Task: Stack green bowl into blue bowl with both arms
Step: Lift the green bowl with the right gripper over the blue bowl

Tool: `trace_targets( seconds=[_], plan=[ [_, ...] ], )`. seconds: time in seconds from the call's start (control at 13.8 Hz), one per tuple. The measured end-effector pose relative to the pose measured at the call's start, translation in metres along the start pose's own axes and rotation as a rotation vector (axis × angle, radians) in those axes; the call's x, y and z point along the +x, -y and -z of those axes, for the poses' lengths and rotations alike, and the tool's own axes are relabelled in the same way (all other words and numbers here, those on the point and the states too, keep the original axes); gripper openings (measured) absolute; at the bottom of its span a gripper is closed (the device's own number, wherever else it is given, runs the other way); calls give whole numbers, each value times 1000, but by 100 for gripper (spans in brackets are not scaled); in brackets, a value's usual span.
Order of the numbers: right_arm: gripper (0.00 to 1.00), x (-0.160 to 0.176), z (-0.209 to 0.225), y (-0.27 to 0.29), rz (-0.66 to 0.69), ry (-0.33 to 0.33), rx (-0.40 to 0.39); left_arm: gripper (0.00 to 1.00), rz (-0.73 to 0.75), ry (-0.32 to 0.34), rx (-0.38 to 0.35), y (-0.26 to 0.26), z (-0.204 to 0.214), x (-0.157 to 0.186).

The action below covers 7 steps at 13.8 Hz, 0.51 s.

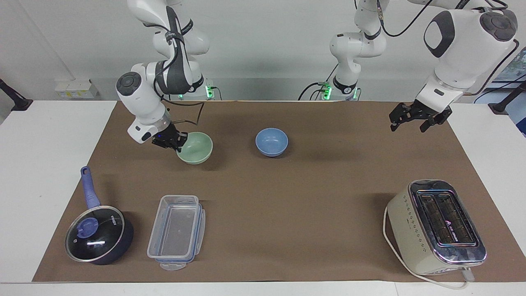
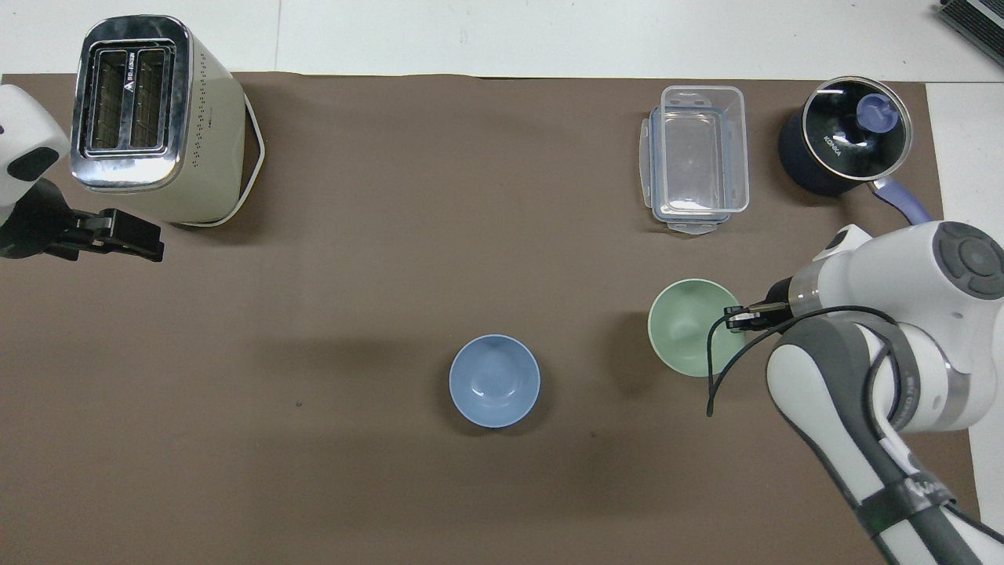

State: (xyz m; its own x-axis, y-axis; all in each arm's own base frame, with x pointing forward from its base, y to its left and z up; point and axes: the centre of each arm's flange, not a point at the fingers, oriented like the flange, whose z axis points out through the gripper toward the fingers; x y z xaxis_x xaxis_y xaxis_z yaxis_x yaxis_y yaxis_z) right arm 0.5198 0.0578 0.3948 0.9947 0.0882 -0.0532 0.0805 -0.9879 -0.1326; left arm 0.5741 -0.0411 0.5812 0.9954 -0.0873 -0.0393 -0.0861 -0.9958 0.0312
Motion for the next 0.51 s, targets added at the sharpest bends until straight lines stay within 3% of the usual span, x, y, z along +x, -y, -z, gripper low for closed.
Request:
trace_targets(
  seconds=[0.36,0.51],
  plan=[
    [4,-14,-6,106,102,10,12,100,0,0,0,0,0,0],
    [4,-24,-10,153,103,-14,13,100,0,0,0,0,0,0]
  ],
)
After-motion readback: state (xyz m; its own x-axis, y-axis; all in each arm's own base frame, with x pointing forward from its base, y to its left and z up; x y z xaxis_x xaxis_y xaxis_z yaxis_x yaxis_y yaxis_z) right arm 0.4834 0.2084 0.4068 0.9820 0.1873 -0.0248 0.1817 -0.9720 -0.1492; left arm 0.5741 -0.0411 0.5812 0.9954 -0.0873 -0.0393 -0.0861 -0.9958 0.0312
